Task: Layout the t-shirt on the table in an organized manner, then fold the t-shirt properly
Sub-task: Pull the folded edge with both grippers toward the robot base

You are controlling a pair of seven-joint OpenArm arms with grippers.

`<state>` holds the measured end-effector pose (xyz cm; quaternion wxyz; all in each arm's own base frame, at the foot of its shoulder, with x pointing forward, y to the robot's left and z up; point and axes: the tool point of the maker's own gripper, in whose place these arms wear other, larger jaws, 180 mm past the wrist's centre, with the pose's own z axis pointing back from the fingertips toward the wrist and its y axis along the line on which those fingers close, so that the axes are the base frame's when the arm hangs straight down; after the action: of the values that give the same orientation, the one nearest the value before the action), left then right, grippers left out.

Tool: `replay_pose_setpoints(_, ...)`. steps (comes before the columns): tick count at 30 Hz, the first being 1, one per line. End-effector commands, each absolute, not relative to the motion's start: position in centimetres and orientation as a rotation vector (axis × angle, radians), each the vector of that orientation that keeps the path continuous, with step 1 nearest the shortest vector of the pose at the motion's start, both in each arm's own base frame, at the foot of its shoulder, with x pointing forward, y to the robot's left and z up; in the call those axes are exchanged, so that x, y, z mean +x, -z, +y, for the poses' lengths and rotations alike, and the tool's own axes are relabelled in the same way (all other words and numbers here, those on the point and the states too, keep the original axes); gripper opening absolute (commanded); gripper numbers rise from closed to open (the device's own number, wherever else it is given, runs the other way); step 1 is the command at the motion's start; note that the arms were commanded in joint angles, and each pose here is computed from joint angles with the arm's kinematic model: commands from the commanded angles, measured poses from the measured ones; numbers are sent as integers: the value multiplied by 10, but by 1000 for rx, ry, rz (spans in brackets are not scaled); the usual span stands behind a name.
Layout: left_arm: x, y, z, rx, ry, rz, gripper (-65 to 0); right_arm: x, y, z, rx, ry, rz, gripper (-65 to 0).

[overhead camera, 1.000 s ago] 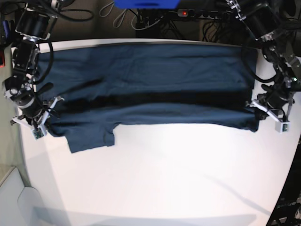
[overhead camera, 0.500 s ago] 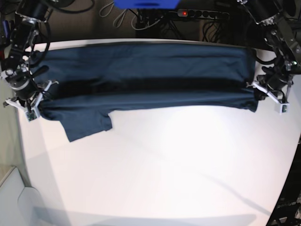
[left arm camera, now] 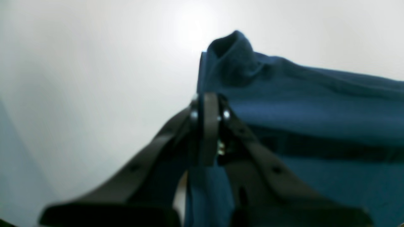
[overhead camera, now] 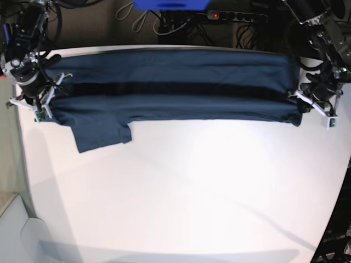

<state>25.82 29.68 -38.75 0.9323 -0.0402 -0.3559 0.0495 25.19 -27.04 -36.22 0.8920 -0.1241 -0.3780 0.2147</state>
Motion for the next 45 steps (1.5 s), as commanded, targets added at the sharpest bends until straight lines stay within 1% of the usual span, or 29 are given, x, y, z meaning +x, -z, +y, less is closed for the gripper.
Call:
replay_pose_setpoints(1, 263, 376, 304, -61, -88, -763, -646, 252, 355, -275, -278, -454, -800, -650)
replay_pose_setpoints(14, 246, 384, 312, -38, -78, -716, -646, 242, 365, -278, -268, -444, -767, -650)
replay_pose_setpoints(18, 249, 378, 312, -30, -67, -729, -646, 242, 363, -279, -275, -447, -770, -650)
replay_pose_setpoints(27, 248, 381, 311, -31, -67, -719, -646, 218, 379, -274, -247, -458, -710, -650)
replay_pose_setpoints(33, 251, 379, 313, -25, -62, -729, -646, 217, 385, -267, -229, -476, -697, -650)
replay_pose_setpoints(40, 245, 405, 321, -58, -112, -660, -645, 213, 397, -261, -199, -474, -673, -650)
replay_pose_setpoints(45, 242, 412, 325, -65, -127, -640, -645, 209, 407, -264, -185, -464, -645, -650)
